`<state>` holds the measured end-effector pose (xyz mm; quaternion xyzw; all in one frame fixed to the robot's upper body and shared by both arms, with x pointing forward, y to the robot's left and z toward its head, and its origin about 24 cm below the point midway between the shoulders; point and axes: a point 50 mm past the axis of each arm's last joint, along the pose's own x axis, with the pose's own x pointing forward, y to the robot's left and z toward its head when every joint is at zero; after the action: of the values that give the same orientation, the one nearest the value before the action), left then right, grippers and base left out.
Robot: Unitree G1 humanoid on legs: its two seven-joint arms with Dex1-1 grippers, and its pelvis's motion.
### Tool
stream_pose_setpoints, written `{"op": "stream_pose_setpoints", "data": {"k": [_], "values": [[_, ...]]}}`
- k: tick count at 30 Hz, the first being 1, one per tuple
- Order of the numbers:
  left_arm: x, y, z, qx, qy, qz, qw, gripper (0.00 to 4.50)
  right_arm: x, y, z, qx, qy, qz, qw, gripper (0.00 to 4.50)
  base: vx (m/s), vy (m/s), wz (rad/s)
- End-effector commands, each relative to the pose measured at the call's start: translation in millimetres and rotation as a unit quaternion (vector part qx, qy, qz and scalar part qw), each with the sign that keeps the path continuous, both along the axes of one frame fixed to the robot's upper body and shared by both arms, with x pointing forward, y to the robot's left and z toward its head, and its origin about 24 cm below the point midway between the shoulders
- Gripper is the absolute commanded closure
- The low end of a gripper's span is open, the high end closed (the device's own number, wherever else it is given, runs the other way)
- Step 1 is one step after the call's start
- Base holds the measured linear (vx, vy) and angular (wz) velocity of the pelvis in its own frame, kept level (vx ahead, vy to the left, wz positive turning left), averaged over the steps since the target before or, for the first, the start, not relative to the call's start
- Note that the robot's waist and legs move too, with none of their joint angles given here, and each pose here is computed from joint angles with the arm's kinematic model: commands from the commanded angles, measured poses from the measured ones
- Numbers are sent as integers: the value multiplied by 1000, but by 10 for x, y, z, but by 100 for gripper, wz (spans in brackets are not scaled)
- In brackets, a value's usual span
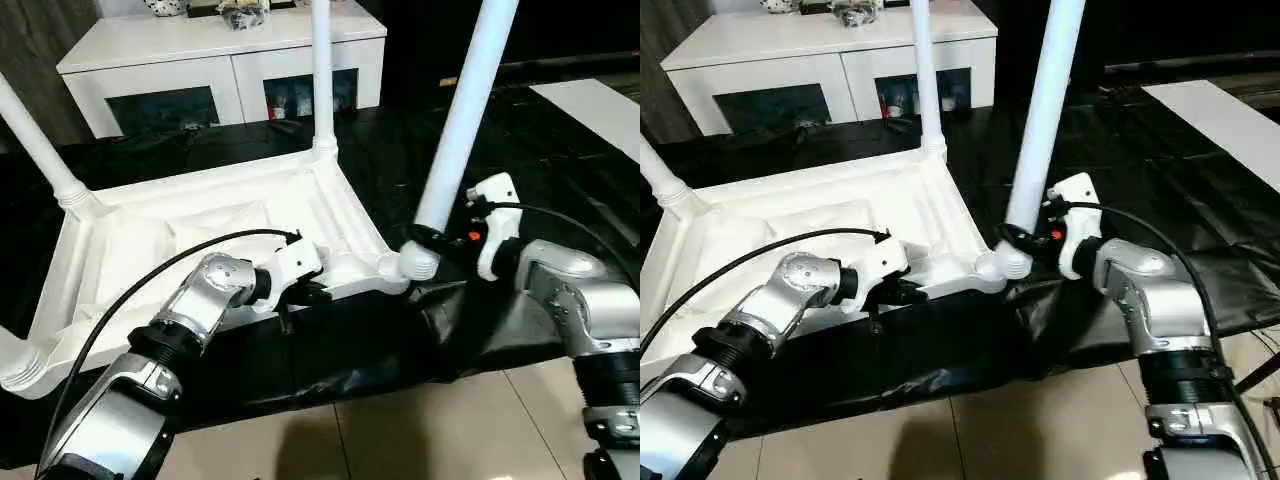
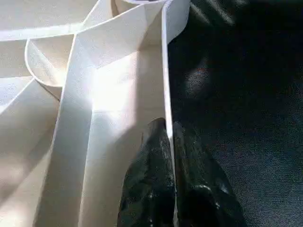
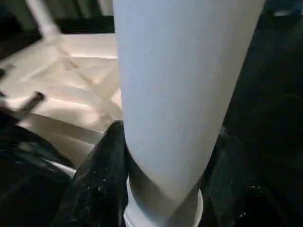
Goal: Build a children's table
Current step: Rotate leg to tighten
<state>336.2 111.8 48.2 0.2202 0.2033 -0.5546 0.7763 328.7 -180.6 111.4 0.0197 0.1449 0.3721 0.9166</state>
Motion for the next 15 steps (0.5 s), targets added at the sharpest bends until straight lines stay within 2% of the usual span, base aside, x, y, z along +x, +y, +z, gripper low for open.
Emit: {"op": "stream_pose_setpoints", "data": {"k": [1,5,10,15], "values": [[-72,62,-4,-14,19,-10,1000,450,-27,117,-1,17,23,52,998,266,0,0,0],[-173,98,-9,-21,39,-16,999,450,-46,146,-81,21,42,68,997,266,0,0,0],[-308,170,-47,-16,38,-7,999,450,-28,159,-154,8,49,64,997,266,0,0,0],[-338,205,-42,-11,34,4,999,450,-21,155,-156,6,57,71,996,266,0,0,0]]}}
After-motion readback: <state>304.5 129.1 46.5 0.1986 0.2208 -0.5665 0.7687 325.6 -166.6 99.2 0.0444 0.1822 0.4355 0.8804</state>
